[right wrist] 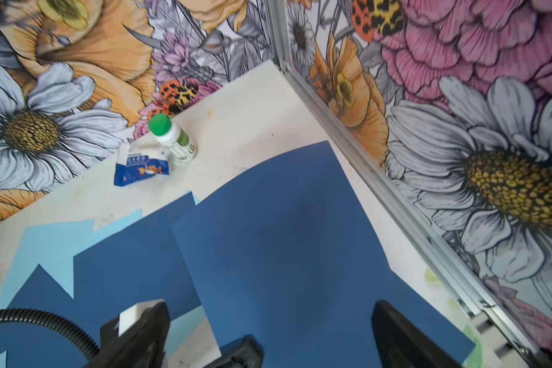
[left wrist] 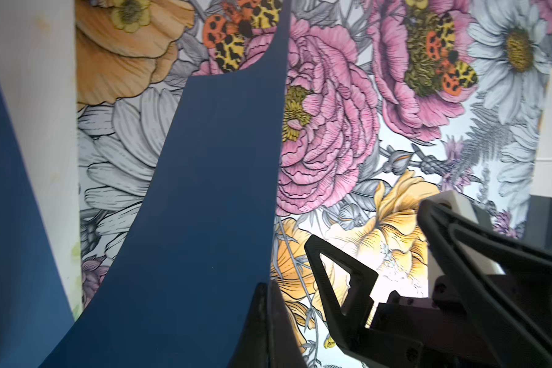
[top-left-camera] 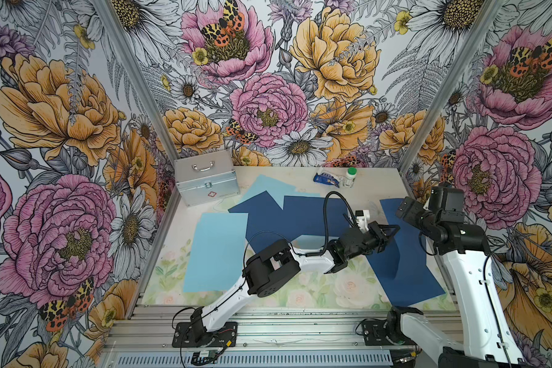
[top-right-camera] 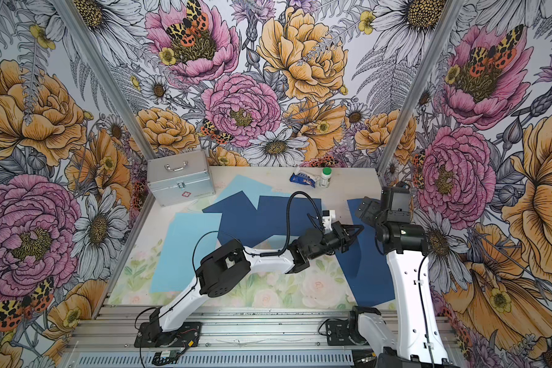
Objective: Sort the scattered colored papers by color
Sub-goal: Place the colored paper.
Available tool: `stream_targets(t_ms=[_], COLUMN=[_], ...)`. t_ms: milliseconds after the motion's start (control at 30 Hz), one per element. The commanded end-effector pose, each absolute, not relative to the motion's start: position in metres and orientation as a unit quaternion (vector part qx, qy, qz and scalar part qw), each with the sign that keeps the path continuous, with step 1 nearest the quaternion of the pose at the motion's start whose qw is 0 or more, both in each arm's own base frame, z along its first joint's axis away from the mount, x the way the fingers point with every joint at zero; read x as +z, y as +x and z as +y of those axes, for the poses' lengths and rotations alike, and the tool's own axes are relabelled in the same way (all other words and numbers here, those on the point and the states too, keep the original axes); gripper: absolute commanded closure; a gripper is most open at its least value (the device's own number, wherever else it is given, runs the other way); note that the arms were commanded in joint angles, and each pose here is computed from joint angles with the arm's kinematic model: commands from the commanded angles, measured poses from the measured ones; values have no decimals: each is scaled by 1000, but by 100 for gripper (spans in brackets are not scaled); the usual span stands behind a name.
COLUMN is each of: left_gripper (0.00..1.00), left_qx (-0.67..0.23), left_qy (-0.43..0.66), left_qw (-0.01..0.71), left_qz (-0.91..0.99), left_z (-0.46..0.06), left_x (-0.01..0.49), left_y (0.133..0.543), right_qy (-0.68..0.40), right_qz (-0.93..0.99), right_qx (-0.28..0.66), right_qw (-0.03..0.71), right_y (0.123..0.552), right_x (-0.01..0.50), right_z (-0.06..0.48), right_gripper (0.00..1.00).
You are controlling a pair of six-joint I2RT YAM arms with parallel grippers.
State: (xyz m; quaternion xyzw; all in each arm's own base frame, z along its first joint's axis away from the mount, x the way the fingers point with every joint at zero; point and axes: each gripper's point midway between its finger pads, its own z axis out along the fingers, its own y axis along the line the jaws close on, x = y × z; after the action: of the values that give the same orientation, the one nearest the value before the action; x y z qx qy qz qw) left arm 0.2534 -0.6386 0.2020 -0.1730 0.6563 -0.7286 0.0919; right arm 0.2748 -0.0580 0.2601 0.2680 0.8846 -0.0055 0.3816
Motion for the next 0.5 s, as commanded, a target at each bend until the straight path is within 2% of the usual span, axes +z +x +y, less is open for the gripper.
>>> stream_targets(t_ms=[0,133,233,300,333,367,400,433,467], left_gripper=[100,100,100,100,100,100,100,100,100], left_qx=[-633,-599,-567,-555,-549,-542,-536,-530,-526], left_qy=[-229,-247,-262,-268,-270,-280,-283,-289,-293], left_qw=[115,106,123,134,135,152,157,160,163], left_qz=[730,754,771,776,779,778,780,782,782], left_z=[-638,-646,-636,-627,-624,-617,-615,-611,-609], left_x=[142,99,74,67,62,58,54,48,44], left_y=[257,257,263,268,269,276,278,280,282], right_qy=[274,276,287,293,297,302,307,316,325], right_qz=[891,906,912,914,915,915,914,913,911], right_qx=[16,36,32,34,37,44,50,56,67], right_qw=[362,320,293,279,271,266,260,251,243], right_y=[272,271,264,258,256,255,255,255,256], right_x=[239,192,163,148,138,131,125,119,114], right_z=[-52,-44,-45,-45,-45,-45,-45,-46,-46], right_gripper=[1,4,13,23,45,78,95,100,100])
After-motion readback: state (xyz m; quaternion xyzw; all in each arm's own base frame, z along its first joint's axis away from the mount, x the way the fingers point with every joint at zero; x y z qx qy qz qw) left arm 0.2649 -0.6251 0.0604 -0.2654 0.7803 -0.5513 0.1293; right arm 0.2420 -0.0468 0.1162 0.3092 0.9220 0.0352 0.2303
